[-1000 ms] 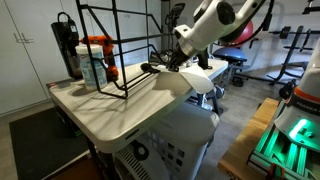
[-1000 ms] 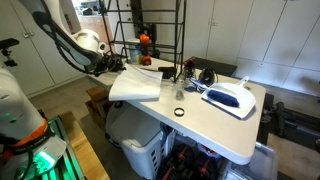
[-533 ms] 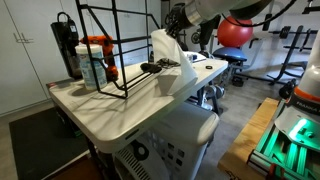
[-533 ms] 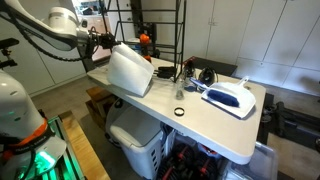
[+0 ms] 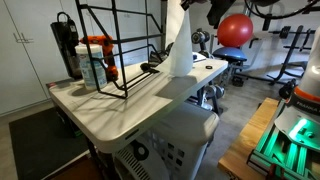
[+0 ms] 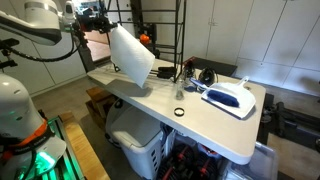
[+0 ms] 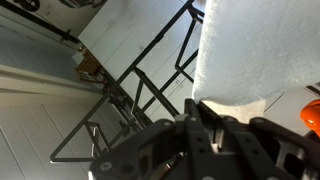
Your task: Pick up the kitchen paper and hang it on the third black rack from the bottom
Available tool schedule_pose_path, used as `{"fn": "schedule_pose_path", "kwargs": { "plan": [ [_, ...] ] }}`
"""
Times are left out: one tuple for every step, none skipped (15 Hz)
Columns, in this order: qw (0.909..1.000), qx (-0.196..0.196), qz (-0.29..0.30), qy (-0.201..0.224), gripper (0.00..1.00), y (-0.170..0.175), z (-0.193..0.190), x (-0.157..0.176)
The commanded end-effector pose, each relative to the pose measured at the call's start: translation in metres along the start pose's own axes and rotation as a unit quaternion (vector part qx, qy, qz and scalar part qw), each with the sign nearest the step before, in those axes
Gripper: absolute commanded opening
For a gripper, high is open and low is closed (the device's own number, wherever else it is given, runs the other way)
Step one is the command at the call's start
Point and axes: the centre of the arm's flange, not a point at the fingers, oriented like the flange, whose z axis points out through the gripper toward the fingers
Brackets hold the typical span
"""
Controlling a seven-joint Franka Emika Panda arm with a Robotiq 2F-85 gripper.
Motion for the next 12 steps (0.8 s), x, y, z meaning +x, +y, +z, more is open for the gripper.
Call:
{"fn": "schedule_pose_path", "kwargs": {
  "plan": [
    [1.0000, -0.001, 0.002, 0.001, 0.06, 0.001, -0.001, -0.001],
    [1.0000, -0.001, 0.003, 0.001, 0.06, 0.001, -0.001, -0.001],
    [1.0000, -0.001, 0.003, 0.001, 0.06, 0.001, -0.001, -0.002],
    [1.0000, -0.002, 0.003, 0.000, 0.01, 0.001, -0.001, -0.002],
    [0.9996, -0.019, 0.003, 0.020, 0.01, 0.007, -0.004, 0.012],
    [0.9986, -0.031, 0.003, 0.043, 0.01, 0.012, -0.008, 0.028],
    [0.9958, -0.050, 0.000, 0.077, 0.01, 0.015, -0.014, 0.048],
    [0.9930, -0.058, -0.004, 0.102, 0.01, 0.017, -0.021, 0.065],
    [0.9894, -0.067, -0.011, 0.129, 0.01, 0.016, -0.029, 0.084],
    [0.9845, -0.081, -0.016, 0.155, 0.01, 0.017, -0.037, 0.101],
    [0.9788, -0.095, -0.025, 0.180, 0.01, 0.017, -0.043, 0.117],
    [0.9727, -0.109, -0.033, 0.202, 0.01, 0.017, -0.047, 0.130]
  ]
}}
